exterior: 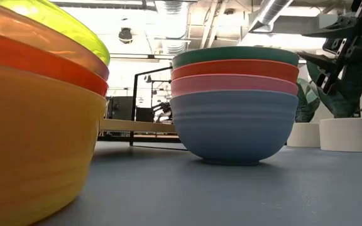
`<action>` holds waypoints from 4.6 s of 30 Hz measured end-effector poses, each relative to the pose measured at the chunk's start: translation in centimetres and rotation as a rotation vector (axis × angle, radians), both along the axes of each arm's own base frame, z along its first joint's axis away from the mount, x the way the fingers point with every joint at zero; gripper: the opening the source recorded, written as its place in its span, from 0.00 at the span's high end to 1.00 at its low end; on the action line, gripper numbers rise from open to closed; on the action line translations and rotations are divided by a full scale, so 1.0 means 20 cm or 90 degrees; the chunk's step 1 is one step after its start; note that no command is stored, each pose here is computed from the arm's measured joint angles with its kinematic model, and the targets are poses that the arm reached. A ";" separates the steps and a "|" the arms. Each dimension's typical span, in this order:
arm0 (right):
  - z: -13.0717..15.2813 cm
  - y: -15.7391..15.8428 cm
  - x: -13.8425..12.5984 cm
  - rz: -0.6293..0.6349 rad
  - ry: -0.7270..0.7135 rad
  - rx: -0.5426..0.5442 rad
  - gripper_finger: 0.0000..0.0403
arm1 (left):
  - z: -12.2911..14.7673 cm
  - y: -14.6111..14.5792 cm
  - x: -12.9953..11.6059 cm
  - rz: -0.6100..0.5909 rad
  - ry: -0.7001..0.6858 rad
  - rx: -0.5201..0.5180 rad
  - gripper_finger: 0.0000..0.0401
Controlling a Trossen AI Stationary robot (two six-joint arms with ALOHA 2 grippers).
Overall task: Place and stack bowls onto a shelf
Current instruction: Put the small green bowl on the shelf
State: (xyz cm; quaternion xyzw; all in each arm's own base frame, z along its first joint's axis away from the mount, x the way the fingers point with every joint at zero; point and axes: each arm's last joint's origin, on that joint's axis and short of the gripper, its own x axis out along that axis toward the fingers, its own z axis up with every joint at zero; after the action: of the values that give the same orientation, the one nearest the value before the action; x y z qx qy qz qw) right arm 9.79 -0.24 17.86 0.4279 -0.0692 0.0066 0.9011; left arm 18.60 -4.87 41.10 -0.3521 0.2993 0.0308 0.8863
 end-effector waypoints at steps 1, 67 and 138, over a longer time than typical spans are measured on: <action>0.00 0.00 0.00 0.001 0.005 0.000 0.53 | -0.01 -0.01 0.03 -0.014 0.022 0.002 0.33; -0.07 0.01 0.00 0.021 0.090 -0.002 0.53 | -0.95 -0.80 0.64 -0.207 0.392 0.071 0.42; -0.07 0.01 0.00 0.023 0.091 -0.002 0.53 | -0.79 -0.66 0.73 -0.199 0.450 0.173 1.00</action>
State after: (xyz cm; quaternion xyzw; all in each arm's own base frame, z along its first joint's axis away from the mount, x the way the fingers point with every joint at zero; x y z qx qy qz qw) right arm 9.88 -0.13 16.50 0.4271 0.0028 -0.0075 0.9042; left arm 33.11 -18.04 25.29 -0.1497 0.6284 0.0539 0.7615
